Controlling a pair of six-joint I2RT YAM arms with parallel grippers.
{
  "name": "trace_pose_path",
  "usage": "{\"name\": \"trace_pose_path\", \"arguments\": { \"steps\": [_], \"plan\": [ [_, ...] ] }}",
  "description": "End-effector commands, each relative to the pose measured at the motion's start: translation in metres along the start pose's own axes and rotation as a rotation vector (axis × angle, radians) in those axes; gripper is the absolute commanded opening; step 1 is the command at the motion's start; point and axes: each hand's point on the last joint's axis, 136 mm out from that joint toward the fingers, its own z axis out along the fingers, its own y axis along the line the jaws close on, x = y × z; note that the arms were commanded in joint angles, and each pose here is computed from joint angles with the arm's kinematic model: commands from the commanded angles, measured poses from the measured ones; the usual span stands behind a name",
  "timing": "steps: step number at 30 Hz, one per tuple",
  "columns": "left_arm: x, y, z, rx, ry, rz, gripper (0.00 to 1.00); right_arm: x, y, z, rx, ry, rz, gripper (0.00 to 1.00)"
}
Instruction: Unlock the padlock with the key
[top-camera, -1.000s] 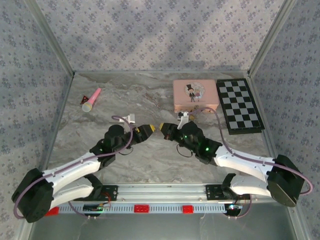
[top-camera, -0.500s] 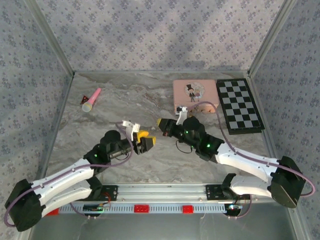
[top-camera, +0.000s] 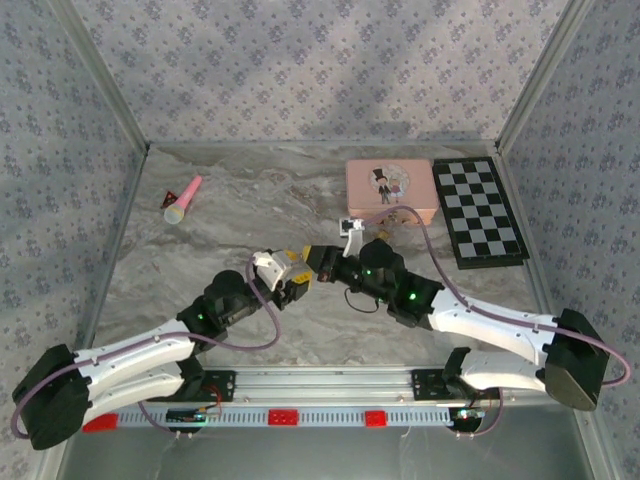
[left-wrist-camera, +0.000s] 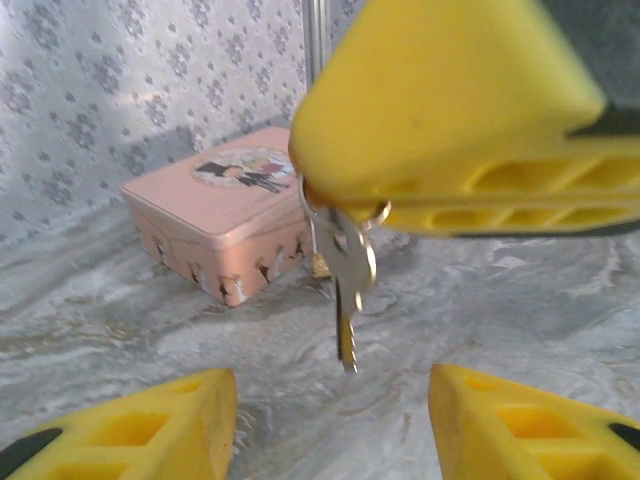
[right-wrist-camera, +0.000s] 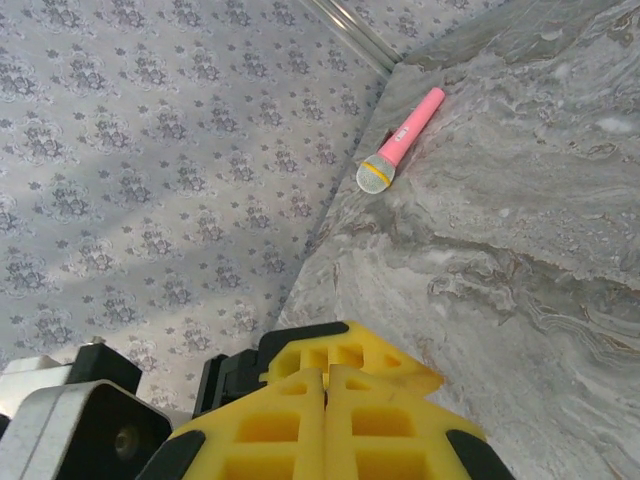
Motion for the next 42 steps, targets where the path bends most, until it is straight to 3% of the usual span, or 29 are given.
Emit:
{"name": "trace_pose_path", "arguments": {
  "steps": [1,9,26,30,33,42],
  "plan": [
    [-0.023,0.004,0.0,-0.028,-0.095,0.08,0.48,-0.01,0.015,0.003,-0.032,-0.03,0.016,0.0],
    [-0.02,0.0,-0.001,-0.002,-0.086,0.085,0.26,-0.013,0.015,0.002,-0.022,-0.036,0.005,0.0],
    [-0.024,0.007,-0.008,-0.001,-0.106,0.041,0.19,-0.01,0.011,0.006,-0.007,-0.021,0.011,0.0],
    [-0.025,0.007,-0.009,0.002,-0.109,0.039,0.13,-0.009,0.012,0.008,-0.009,-0.017,0.012,0.0],
    [-0.023,0.005,-0.008,0.019,-0.089,0.042,0.04,-0.009,0.013,0.008,-0.009,-0.018,0.012,0.0],
    [-0.019,0.005,-0.009,0.024,-0.082,0.041,0.0,-0.009,0.01,0.007,0.0,-0.024,0.01,0.0]
  ]
}}
